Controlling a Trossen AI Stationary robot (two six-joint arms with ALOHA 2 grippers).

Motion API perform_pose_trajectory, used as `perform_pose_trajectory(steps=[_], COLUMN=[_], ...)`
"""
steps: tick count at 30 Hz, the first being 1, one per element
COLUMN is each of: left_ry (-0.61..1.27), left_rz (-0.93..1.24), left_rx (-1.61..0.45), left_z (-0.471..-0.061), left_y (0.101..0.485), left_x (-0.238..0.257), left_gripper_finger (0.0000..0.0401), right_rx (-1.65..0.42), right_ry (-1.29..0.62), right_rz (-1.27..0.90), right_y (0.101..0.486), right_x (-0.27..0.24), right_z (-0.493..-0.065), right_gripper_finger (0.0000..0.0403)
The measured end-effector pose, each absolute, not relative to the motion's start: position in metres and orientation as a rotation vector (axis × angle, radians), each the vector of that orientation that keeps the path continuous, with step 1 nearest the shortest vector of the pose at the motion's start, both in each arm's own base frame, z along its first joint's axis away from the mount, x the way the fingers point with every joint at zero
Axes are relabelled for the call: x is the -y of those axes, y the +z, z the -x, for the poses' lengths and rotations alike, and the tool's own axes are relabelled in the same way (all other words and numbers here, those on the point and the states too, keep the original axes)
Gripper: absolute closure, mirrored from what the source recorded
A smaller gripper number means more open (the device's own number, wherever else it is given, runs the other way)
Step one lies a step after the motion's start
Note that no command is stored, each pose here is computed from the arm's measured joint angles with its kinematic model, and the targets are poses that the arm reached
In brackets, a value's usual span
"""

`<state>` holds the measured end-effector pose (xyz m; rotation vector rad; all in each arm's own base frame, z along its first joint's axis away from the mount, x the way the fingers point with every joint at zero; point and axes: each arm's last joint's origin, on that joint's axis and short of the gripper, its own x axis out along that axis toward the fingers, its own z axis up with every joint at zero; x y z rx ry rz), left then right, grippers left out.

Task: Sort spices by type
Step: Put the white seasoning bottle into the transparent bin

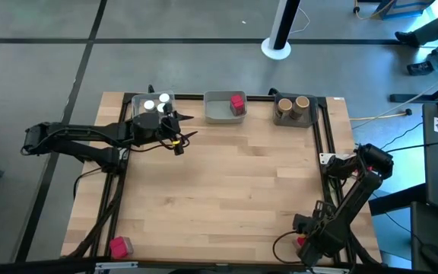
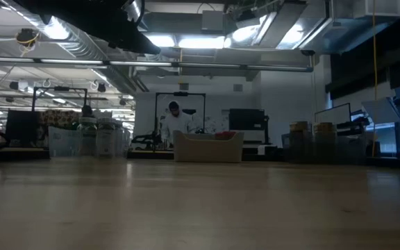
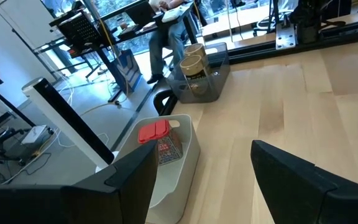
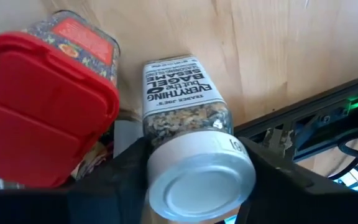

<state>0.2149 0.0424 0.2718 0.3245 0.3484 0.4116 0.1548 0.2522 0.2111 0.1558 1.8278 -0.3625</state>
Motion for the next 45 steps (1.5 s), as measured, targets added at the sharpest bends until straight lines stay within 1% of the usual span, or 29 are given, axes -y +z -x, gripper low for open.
perform_pose_trajectory(steps=[4, 9, 16, 25, 30, 45], left_ry=[0.412, 0.412, 0.412, 0.411, 0.411, 0.412], left_rz=[-0.324, -0.324, -0.324, -0.327, -0.327, -0.327], left_rx=[-0.348, -0.346, -0.346, -0.347, -0.347, -0.347], left_z=[-0.215, -0.215, -0.215, -0.215, -0.215, -0.215], left_y=[0.272, 0.272, 0.272, 0.272, 0.272, 0.272], left_x=[-0.042, -0.042, -0.042, -0.042, -0.042, -0.042], left_gripper_finger=[0.0157, 0.0157, 0.0157, 0.0157, 0.0157, 0.0157], right_rx=[-1.83, -1.809, -1.77, -1.628, -1.587, -1.423], right_ry=[-0.382, -0.455, -0.493, -0.508, -0.508, -0.393], right_rz=[-0.175, -0.226, -0.186, -0.137, -0.121, -0.168], right_y=[0.211, 0.215, 0.236, 0.25, 0.25, 0.248], right_x=[-0.249, -0.234, -0.206, -0.161, -0.131, -0.065], right_z=[-0.16, -0.18, -0.21, -0.254, -0.275, -0.322], right_gripper_finger=[0.0191, 0.0191, 0.0191, 0.0191, 0.0191, 0.0191])
